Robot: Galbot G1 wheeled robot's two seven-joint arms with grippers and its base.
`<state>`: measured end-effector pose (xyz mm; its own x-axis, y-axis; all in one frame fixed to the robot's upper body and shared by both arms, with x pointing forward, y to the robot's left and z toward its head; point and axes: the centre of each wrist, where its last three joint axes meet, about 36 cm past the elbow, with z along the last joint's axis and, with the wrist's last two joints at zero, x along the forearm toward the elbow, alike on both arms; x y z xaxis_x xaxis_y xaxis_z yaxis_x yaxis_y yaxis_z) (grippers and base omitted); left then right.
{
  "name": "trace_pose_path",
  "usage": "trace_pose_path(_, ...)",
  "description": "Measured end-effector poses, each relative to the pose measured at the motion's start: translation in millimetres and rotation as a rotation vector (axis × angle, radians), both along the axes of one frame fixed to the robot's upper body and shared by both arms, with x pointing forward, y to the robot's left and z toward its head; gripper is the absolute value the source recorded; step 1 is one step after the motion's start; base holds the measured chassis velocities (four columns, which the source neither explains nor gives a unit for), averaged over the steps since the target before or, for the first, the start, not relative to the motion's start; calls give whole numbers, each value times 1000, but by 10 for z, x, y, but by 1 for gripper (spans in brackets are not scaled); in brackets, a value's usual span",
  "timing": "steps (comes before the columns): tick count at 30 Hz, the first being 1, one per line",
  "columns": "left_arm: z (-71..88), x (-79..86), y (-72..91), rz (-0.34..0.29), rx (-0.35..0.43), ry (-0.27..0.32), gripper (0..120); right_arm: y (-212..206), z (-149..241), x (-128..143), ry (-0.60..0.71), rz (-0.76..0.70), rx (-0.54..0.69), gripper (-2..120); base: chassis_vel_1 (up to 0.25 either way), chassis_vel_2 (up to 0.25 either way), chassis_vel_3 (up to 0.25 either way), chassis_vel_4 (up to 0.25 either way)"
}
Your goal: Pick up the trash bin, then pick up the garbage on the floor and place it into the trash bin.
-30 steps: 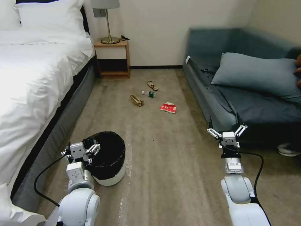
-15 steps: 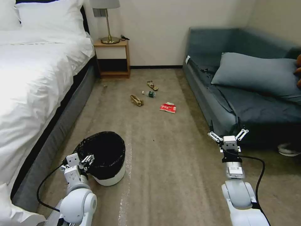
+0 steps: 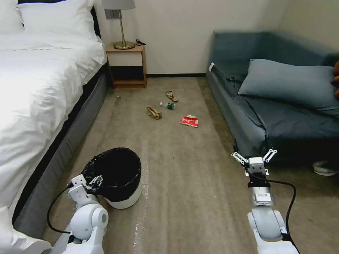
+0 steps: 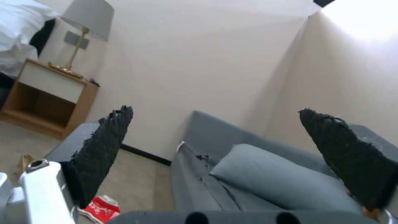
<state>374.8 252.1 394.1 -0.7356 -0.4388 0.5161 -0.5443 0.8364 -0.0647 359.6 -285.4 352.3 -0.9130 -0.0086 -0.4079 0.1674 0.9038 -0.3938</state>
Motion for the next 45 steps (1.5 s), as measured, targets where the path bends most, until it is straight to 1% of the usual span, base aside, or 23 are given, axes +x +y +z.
trace_pose_path(2,35,115,-11,-8,-29,18,100,6,13,-5,-8,12,-3,100,0,0,0,0)
trace_pose_path(8,3,216,-25,-9,-43,44,98,30,0,-21,-12,32,-4,100,0,0,0,0)
trace_pose_path(14,-174,249,-7,-1,-45,95,95,54,-19,-40,-13,46,-4,100,0,0,0,0)
trace_pose_path(16,-259,274,36,13,-37,105,88,52,-16,-36,-14,48,-5,100,0,0,0,0)
trace_pose_path(17,-259,274,36,13,-37,105,88,52,-16,-36,-14,48,-5,100,0,0,0,0)
trace_pose_path(18,-280,281,45,16,-35,109,83,51,-13,-32,-15,48,-5,100,0,0,0,0)
trace_pose_path(19,-280,281,45,16,-35,109,83,51,-13,-32,-15,48,-5,100,0,0,0,0)
trace_pose_path(21,-335,298,60,18,-30,113,68,46,-12,-21,-17,49,-5,100,0,0,0,0)
trace_pose_path(22,-335,298,60,18,-30,113,68,46,-12,-21,-17,49,-5,100,0,0,0,0)
trace_pose_path(24,-345,300,58,15,-27,110,58,46,-19,-21,-18,50,-4,100,0,0,0,0)
trace_pose_path(25,-345,300,58,15,-27,110,58,46,-19,-21,-18,50,-4,100,0,0,0,0)
trace_pose_path(27,-353,291,49,11,-27,109,46,47,-21,-23,-20,50,-2,100,0,0,0,0)
trace_pose_path(28,-353,291,49,11,-27,109,46,47,-21,-23,-20,50,-2,100,0,0,0,0)
trace_pose_path(30,-357,265,42,8,-27,109,35,48,-20,-27,-20,50,0,100,0,0,0,0)
trace_pose_path(31,-357,265,42,8,-27,109,35,48,-20,-27,-20,50,0,100,0,0,0,0)
trace_pose_path(34,-356,240,32,0,-27,103,24,53,-7,-35,-24,50,0,100,0,0,0,0)
trace_pose_path(37,-356,231,32,-3,-25,101,22,56,0,-39,-26,47,1,100,0,0,0,0)
trace_pose_path(39,-357,201,32,-9,-21,95,14,88,34,-61,-20,30,24,100,0,0,0,0)
trace_pose_path(40,-357,201,32,-9,-21,95,14,88,34,-61,-20,30,24,100,0,0,0,0)
trace_pose_path(42,-356,159,33,-14,-18,90,8,108,38,-53,-27,37,57,100,0,0,0,0)
trace_pose_path(43,-356,159,33,-14,-18,90,8,108,38,-53,-27,37,57,100,0,0,0,0)
trace_pose_path(44,-355,135,30,-16,-15,88,8,127,30,-33,-34,49,114,100,0,0,0,0)
trace_pose_path(45,-355,135,30,-16,-15,88,8,127,30,-33,-34,49,114,100,0,0,0,0)
